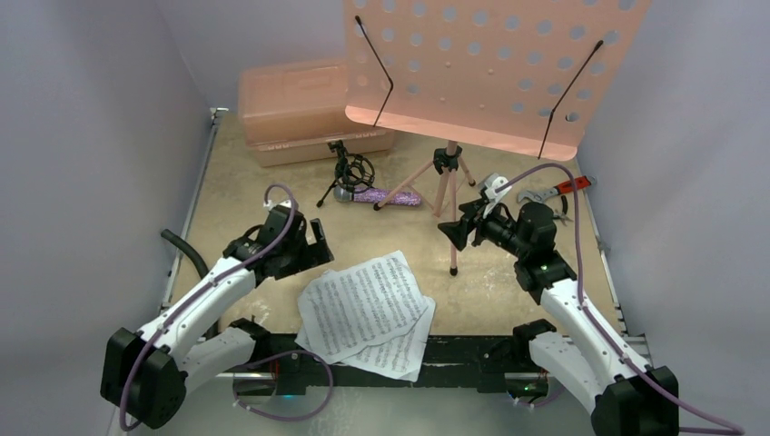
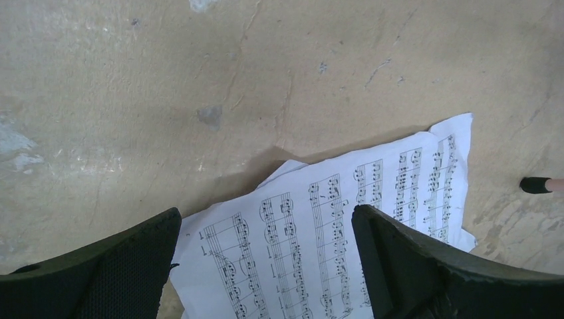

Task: Set up the instrument practice props

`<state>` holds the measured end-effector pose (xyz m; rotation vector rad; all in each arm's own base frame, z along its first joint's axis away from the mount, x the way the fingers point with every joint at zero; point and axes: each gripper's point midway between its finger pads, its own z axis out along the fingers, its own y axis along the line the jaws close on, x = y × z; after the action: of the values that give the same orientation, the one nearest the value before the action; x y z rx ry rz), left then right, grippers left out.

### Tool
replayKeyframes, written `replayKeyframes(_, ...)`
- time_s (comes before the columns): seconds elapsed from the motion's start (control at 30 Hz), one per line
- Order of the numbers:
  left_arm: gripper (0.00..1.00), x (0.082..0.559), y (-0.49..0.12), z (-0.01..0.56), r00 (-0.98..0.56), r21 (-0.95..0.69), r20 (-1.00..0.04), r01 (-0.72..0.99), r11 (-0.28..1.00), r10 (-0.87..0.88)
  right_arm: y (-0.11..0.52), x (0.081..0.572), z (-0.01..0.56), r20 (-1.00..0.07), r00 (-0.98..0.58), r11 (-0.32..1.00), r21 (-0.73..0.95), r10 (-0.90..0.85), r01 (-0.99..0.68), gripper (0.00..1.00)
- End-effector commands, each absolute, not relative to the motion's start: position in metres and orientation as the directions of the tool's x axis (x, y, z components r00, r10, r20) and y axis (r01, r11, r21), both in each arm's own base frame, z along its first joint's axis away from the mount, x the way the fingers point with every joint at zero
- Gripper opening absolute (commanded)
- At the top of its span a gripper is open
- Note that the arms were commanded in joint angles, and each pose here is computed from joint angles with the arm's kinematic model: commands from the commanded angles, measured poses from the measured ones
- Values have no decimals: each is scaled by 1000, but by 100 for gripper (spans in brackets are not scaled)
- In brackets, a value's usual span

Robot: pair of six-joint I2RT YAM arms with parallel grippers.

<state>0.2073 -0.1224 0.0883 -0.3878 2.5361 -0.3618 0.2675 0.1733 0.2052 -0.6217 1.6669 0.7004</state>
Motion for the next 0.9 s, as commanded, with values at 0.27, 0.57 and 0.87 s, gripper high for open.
replayKeyframes(0.27,98,219,-130,78,-833,-643,-186,-298,706,-521,183,280,221,-960,-280,671,219,17,-708,76)
replayKeyframes(0.57,98,198,-107,68,-813,-555,-153,-399,730,-561,176,276,224,-942,-294,706,319,162,-632,81)
replayKeyframes(0.87,99,143,-82,43,-783,-330,-17,-582,743,-621,185,271,236,-928,-304,650,368,214,-665,82)
